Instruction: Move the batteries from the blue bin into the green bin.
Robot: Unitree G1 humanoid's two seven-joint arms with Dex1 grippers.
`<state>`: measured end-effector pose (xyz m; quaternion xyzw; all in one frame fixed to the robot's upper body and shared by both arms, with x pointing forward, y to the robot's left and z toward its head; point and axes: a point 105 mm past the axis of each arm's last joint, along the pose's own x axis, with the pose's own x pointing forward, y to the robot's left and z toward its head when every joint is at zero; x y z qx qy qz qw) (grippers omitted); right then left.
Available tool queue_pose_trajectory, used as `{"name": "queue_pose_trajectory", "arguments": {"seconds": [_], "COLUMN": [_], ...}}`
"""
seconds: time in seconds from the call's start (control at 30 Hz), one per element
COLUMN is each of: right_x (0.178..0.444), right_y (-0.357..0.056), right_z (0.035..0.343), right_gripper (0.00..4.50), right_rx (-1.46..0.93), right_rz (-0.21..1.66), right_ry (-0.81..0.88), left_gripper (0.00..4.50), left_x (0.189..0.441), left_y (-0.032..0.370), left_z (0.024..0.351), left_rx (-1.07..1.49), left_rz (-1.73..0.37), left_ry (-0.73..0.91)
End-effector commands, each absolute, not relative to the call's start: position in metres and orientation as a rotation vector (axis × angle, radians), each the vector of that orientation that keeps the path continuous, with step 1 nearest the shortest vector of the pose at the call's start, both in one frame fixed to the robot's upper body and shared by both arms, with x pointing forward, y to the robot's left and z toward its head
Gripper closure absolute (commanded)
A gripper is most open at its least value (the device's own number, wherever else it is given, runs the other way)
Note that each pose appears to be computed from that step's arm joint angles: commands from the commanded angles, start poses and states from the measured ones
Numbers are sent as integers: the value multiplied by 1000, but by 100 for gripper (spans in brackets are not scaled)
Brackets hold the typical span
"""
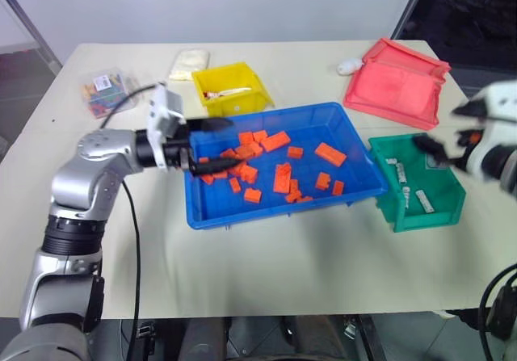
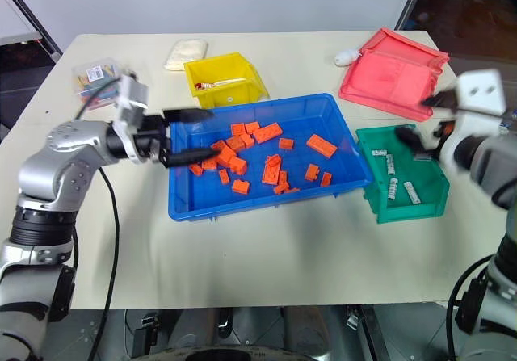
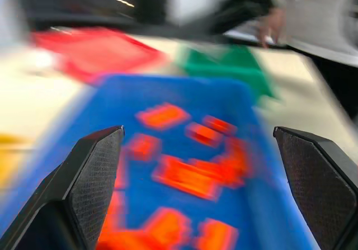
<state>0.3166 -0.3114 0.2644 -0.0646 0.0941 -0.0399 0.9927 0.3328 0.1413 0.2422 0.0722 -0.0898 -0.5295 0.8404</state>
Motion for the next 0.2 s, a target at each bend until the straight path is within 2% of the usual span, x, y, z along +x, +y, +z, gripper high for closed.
{"name": "queue_pose_trajectory", "arguments": {"seconds": [0.03,0.2], "right_x": [316,313], "right_y": [-342,-388], "right_z": [292,283], "right_gripper": [5,5], "right_rx": [-136,-136], "right_rz": [-173,-235], "right_ry": [38,-20], "left_gripper": [0,0], "left_x": [341,341], "left_y": [173,230], "left_z": [268,261], "left_rx": [164,192], "left_rz": [-918,-603], "left_ry": [-307,-284]}}
